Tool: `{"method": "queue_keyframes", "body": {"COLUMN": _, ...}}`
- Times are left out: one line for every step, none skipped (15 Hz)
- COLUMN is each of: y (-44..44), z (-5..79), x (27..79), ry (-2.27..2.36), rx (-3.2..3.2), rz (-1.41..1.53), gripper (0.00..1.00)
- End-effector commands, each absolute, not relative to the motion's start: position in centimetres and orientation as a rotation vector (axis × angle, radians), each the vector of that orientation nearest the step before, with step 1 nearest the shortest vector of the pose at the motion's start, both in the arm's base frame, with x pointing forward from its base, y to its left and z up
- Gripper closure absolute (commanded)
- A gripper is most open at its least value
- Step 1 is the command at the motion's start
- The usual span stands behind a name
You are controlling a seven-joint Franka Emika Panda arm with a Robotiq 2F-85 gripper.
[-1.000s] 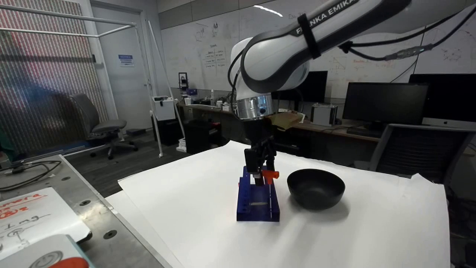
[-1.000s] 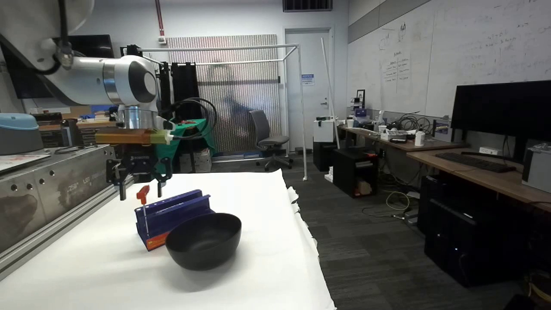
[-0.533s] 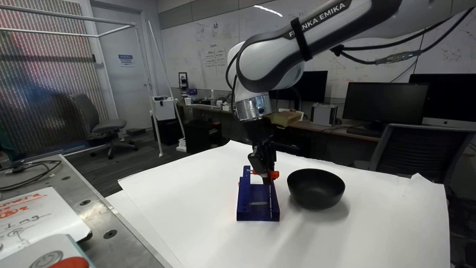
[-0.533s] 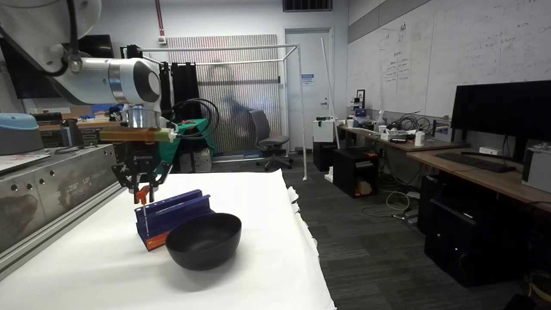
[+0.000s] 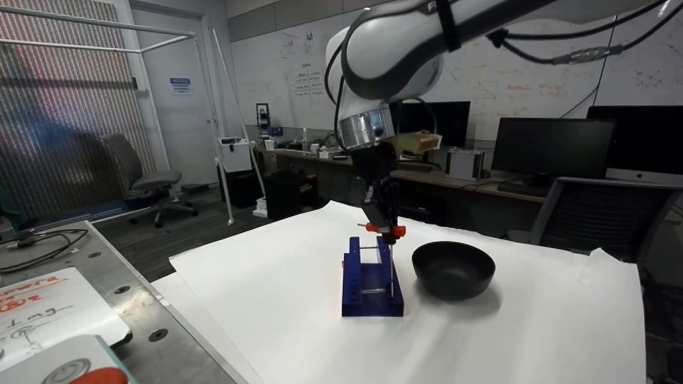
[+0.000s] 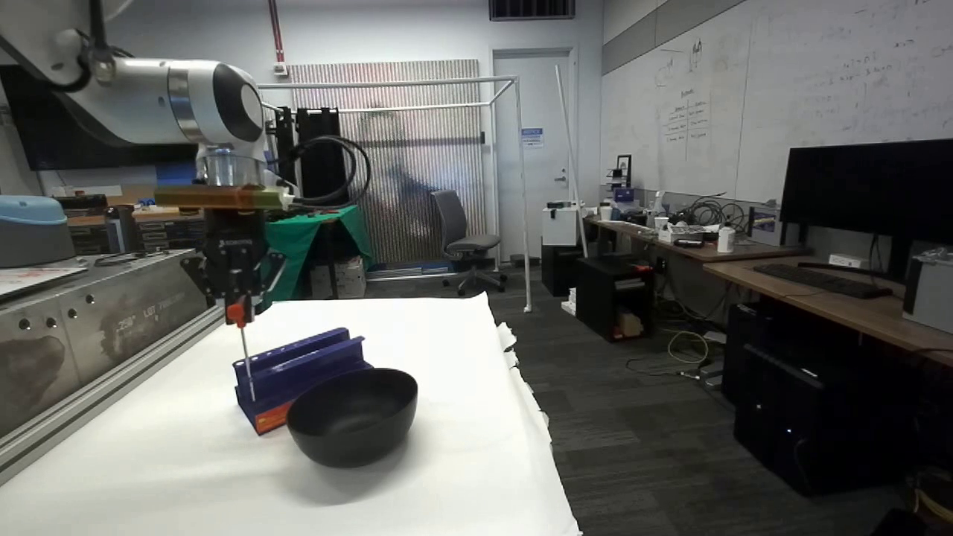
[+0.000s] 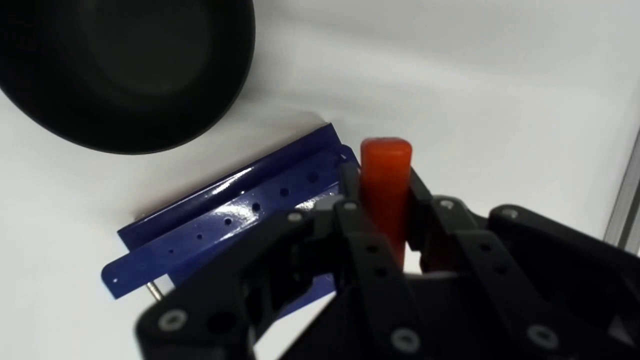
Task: Put the orange object in the bowl
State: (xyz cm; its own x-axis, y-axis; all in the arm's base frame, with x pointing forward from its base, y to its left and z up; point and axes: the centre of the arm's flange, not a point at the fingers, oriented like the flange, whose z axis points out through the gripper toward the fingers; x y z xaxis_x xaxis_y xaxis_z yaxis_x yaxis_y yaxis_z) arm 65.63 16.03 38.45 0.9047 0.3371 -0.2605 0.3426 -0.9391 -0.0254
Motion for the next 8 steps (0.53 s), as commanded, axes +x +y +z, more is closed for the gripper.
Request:
{"method": "queue_keyframes", "body": {"y": 16.1, "z": 44.5, "x": 62.2, "ry": 0.396, "rx": 3.009, "rz": -0.343, "gripper": 0.91}}
{"method": "queue_keyframes", "body": {"y": 15.7, "z": 45.2, "x": 61.8, "ry": 0.309, "rx": 2.961, "rz": -0.343, "gripper": 0.91}}
{"method": "queue_keyframes", "body": {"y": 15.1, "z": 45.3, "x": 61.6, "ry": 0.248, "rx": 2.943, "rz": -0.313, "gripper": 0.91}}
{"method": "queue_keyframes", "body": {"y": 14.5, "z": 44.9, "x": 61.7, "ry": 0.189, "rx": 2.909, "rz": -0.290, "gripper": 0.91}}
{"method": "queue_keyframes", "body": {"y": 13.9, "z": 44.0, "x": 62.0, "ry": 0.133, "rx": 2.876, "rz": -0.269, "gripper": 0.91}}
{"method": "queue_keyframes", "body": {"y": 13.3, "z": 43.3, "x": 62.2, "ry": 0.075, "rx": 2.837, "rz": -0.265, "gripper": 0.91}}
{"method": "queue_keyframes", "body": {"y": 12.6, "z": 42.2, "x": 62.6, "ry": 0.015, "rx": 2.802, "rz": -0.251, "gripper": 0.91}}
{"method": "queue_keyframes", "body": {"y": 11.9, "z": 40.9, "x": 63.0, "ry": -0.043, "rx": 2.761, "rz": -0.250, "gripper": 0.91}}
